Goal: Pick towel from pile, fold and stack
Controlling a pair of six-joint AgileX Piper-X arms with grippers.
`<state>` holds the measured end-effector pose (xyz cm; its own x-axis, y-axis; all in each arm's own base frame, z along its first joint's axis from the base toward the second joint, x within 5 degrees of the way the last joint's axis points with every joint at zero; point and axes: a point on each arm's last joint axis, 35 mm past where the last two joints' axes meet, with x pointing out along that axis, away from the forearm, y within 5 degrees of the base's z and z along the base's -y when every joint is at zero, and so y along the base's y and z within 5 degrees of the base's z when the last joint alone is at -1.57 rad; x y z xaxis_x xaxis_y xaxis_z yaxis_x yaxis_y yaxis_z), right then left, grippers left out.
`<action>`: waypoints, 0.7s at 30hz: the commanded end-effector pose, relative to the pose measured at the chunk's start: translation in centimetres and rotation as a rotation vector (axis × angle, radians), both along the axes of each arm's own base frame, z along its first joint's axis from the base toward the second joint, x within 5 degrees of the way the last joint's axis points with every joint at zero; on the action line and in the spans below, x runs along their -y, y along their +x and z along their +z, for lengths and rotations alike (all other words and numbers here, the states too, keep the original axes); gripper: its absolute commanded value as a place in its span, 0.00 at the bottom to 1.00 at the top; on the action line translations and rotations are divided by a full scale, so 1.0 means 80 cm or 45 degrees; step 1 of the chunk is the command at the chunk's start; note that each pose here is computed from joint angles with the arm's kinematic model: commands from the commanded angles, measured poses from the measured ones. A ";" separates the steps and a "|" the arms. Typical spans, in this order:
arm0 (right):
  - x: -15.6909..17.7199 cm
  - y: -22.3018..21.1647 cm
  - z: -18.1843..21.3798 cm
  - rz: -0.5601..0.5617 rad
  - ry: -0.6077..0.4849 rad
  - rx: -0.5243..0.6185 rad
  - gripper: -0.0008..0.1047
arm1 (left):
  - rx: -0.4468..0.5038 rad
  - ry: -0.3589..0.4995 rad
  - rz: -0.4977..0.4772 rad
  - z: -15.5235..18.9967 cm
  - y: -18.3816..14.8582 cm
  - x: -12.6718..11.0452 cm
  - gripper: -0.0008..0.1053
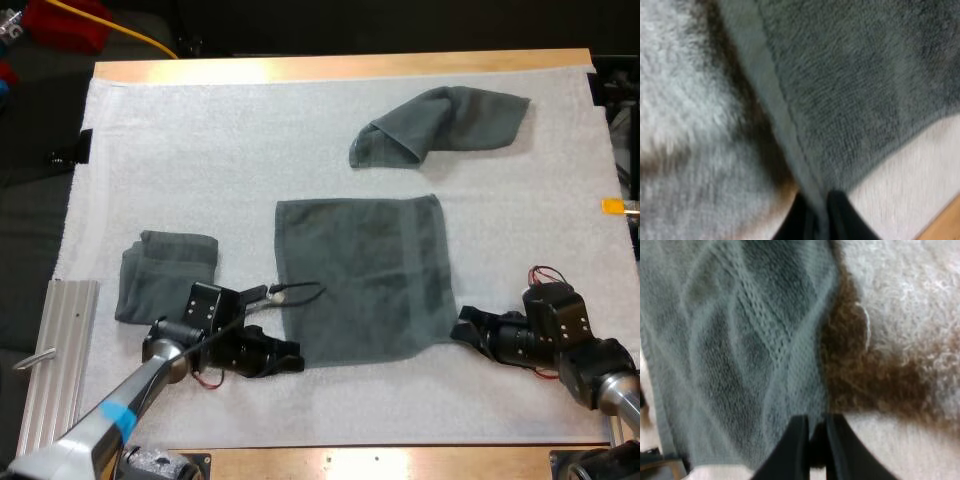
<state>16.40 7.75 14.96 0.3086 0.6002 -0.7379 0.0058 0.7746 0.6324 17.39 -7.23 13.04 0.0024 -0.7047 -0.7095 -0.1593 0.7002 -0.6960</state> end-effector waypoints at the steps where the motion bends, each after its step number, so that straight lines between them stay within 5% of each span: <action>1: 0.001 -0.005 0.000 0.015 -0.017 -0.018 0.02 | 0.021 0.014 -0.036 0.007 -0.006 0.001 0.01; 5: -0.005 -0.019 0.005 0.081 -0.042 -0.039 0.02 | 0.068 0.023 -0.149 0.029 -0.020 0.016 0.01; 10: -0.015 -0.036 0.011 0.146 -0.113 -0.027 0.02 | 0.096 0.165 -0.264 0.037 -0.041 0.031 0.01; 21: -0.014 -0.070 0.022 0.233 -0.248 -0.025 0.02 | 0.127 0.219 -0.290 0.061 -0.060 0.027 0.01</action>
